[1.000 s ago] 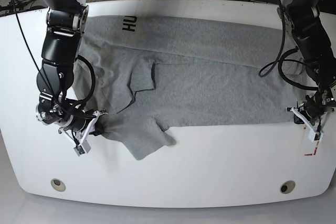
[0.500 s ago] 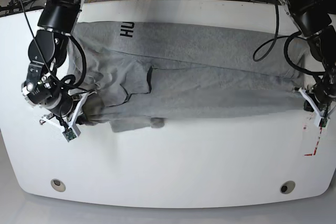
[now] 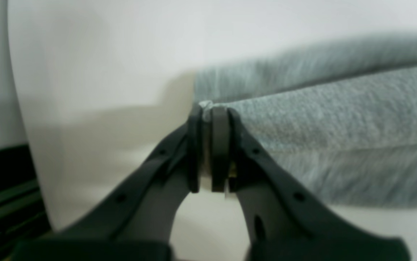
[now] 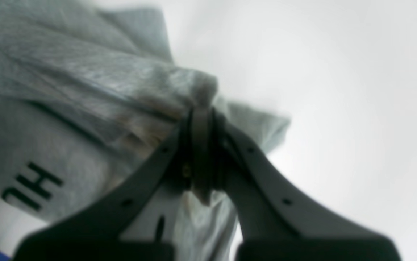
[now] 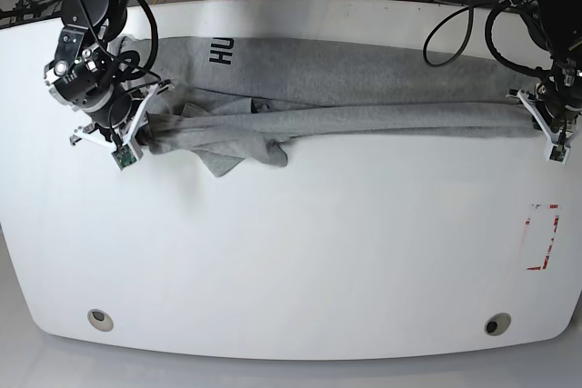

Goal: Fold the T-shirt properly
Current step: 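Lift the hem with both grippers and fold it onto the shoulders, then grasp the folded edge with the right gripper and tuck the sleeve in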

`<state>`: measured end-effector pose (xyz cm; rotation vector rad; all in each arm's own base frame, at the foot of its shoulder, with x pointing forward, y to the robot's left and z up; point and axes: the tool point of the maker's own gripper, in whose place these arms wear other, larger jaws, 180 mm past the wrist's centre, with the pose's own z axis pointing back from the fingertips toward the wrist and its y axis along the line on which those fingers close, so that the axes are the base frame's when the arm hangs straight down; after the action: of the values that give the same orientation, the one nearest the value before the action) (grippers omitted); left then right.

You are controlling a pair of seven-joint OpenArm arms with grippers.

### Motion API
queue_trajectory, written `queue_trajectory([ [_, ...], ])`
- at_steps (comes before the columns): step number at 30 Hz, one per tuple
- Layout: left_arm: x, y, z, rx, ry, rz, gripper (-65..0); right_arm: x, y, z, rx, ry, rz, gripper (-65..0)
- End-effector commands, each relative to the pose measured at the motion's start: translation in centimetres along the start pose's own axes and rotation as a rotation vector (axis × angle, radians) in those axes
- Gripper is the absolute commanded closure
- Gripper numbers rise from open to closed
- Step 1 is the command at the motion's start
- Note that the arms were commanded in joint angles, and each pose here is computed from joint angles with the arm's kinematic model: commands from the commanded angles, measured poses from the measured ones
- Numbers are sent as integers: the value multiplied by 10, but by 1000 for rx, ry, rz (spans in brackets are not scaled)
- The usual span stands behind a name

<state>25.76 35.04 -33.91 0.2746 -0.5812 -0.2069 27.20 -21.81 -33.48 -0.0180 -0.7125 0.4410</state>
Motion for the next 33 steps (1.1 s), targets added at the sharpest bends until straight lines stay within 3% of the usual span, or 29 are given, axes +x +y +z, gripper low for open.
queue_trajectory([
  [1,7,10,10,38,-30,-26,0,-2,-10,8,-37,-4,1,0],
  [6,-17,5,13,30,26,-49,0,-31,-8,13,-47,40,-75,0],
  [13,-38,0,13,16,78,-62,0,-55,2,16,-28,95,-93,0],
  [15,-43,-3,13,11,90,-69,-1,-62,5,17,-21,113,-96,-44],
  [17,-45,-4,13,7,95,-69,-56,-67,7,18,-17,125,-98,-147],
  [20,-46,-5,12,3,99,-66,-235,-72,9,19,-14,136,-99,-338],
  [23,-43,-5,13,3,88,-68,-386,-68,1,30,-35,97,-131,-438],
  [27,-26,-1,25,38,37,-90,-408,-52,5,38,50,-17,-230,-436],
  [33,10,-11,43,10,-106,-100,-410,-9,7,35,129,-116,-226,-436],
])
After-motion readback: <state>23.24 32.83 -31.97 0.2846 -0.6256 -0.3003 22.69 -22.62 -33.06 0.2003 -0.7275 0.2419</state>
